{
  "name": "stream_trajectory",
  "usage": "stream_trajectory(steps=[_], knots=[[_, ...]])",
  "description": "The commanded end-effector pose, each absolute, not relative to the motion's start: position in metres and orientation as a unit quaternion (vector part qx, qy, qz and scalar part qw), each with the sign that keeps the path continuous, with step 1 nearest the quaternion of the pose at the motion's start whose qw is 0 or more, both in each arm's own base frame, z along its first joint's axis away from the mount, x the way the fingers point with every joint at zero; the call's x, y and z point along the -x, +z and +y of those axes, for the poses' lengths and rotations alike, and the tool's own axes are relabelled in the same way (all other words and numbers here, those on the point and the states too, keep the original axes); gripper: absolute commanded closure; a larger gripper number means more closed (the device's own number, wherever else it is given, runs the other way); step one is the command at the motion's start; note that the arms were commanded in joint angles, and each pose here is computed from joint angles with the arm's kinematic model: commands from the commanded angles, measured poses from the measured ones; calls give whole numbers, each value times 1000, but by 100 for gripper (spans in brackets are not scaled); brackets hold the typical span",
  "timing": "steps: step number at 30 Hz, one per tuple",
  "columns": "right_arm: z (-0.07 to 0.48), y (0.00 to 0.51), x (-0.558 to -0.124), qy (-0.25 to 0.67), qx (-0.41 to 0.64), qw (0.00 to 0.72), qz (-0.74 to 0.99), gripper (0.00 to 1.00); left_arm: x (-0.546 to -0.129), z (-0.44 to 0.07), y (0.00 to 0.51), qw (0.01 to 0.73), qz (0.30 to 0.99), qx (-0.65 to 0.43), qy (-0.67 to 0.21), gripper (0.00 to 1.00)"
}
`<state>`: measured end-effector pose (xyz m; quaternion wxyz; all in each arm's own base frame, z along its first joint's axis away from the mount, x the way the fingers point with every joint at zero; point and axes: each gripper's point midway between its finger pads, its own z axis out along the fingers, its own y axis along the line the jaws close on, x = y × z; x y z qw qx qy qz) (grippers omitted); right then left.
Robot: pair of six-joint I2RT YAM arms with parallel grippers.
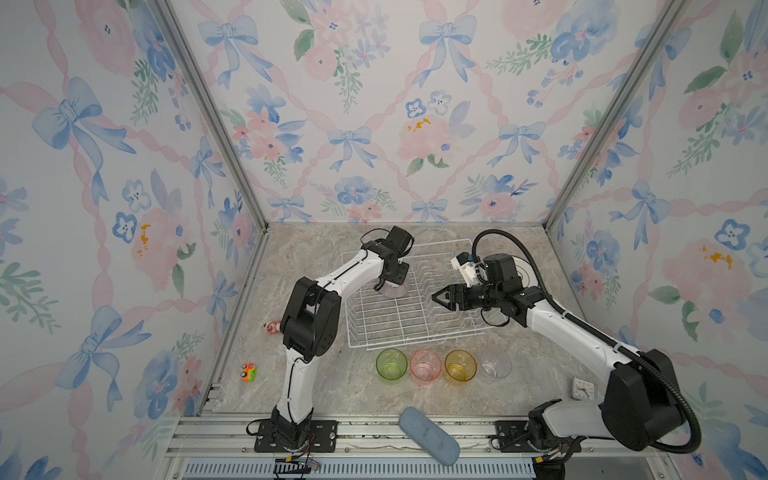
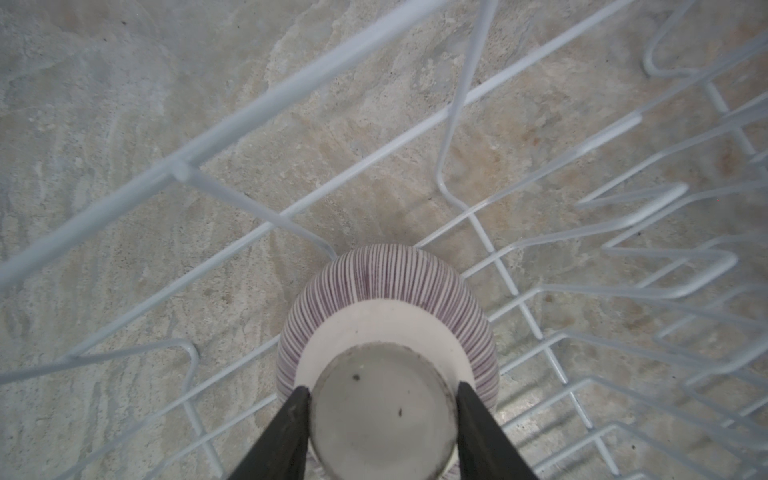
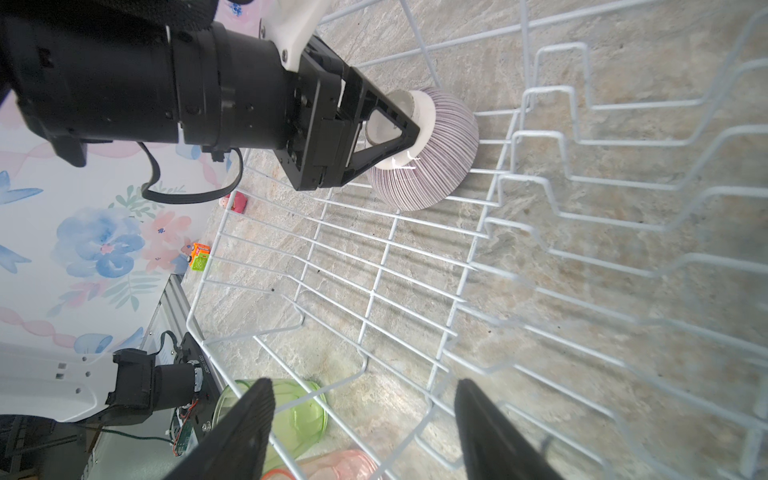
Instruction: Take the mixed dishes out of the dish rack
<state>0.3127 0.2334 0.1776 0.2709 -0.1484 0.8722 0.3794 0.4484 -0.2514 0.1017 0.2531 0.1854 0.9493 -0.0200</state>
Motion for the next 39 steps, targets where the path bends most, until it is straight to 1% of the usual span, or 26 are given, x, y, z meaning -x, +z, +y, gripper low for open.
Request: stream_trajectory(steps=[1, 5, 6, 11, 18, 21, 26, 28, 31, 32, 33, 36, 39], knots=[[232, 179, -317, 377, 151, 275, 872, 29, -449, -252, 91, 241, 951, -195, -13, 52], [233, 178, -318, 380, 150, 273, 871, 29, -449, -252, 91, 236, 952, -191, -30, 69], [234, 178, -319, 382, 149, 272, 871, 28, -448, -251, 90, 234, 953, -188, -31, 71], [240, 178, -320, 405, 144, 269, 862, 28, -449, -248, 103, 246, 951, -184, -31, 71], [257, 179, -324, 456, 134, 257, 842, 29, -449, -251, 126, 259, 947, -175, -71, 72], [263, 176, -324, 461, 137, 249, 840, 29, -447, -254, 133, 259, 945, -174, -96, 72], [273, 170, -321, 462, 149, 234, 843, 29, -447, -253, 139, 263, 944, -171, -106, 73], [275, 167, -322, 459, 149, 230, 845, 30, -447, -252, 139, 263, 944, -172, -103, 72], [275, 167, -322, 458, 149, 230, 846, 30, -446, -250, 138, 268, 944, -176, -84, 67], [273, 166, -322, 452, 149, 233, 848, 30, -446, -250, 137, 271, 943, -179, -72, 64], [270, 166, -324, 443, 148, 239, 851, 30, -446, -249, 137, 274, 943, -182, -58, 58], [264, 176, -339, 399, 153, 265, 864, 30, -448, -249, 140, 289, 940, -182, -29, 52], [259, 178, -357, 330, 162, 275, 888, 33, -452, -250, 149, 302, 938, -166, -32, 53]])
